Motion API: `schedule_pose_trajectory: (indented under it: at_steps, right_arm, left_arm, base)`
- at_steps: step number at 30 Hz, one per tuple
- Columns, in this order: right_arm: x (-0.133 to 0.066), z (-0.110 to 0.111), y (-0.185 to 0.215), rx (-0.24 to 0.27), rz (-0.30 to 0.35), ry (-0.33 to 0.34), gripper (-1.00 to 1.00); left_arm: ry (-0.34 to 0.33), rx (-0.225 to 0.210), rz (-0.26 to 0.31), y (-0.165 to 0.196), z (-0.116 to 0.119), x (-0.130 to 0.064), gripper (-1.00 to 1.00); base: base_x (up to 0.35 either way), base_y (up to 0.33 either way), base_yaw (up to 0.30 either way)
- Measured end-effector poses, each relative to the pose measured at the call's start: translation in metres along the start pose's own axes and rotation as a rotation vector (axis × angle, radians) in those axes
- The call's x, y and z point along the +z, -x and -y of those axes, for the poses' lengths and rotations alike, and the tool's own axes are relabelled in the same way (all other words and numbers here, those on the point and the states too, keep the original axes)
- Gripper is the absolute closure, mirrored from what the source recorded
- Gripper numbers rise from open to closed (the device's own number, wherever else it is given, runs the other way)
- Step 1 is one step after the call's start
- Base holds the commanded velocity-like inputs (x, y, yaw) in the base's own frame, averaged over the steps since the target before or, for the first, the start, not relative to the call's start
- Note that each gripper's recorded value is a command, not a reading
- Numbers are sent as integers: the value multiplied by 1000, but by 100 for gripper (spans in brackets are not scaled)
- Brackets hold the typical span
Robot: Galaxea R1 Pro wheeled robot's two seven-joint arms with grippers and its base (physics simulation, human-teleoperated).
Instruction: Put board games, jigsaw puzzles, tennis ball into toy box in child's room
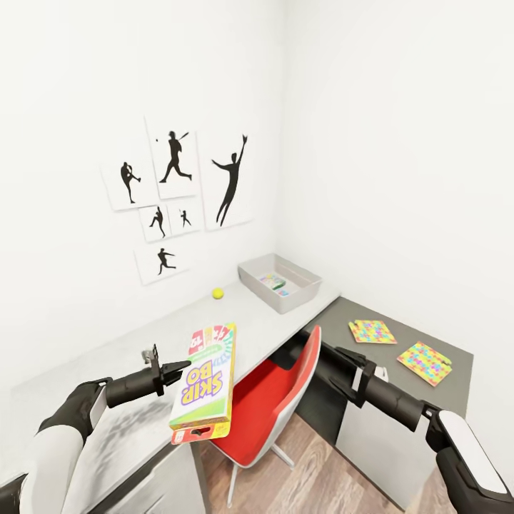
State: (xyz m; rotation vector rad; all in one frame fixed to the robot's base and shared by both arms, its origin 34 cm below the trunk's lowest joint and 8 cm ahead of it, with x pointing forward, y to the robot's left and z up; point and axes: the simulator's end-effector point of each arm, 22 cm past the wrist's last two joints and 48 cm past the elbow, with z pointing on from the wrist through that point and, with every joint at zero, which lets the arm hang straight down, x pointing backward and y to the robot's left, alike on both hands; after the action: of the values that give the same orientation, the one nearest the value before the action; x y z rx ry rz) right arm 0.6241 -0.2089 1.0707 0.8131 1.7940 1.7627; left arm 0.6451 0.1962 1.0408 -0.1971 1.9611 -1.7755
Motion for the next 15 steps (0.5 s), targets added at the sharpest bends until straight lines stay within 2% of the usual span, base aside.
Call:
schedule_pose_trajectory:
  at_steps: [7, 15]
  right_arm:
    - [1, 2, 0, 3, 0, -3, -100]
    - [1, 7, 1, 10, 0, -10, -100]
  left_arm:
    - [3, -4, 1, 0, -3, -1, 100]
    - [13, -10, 1, 1, -8, -4, 100]
  base:
    - [3, -156, -70]
    - [30, -60, -134]
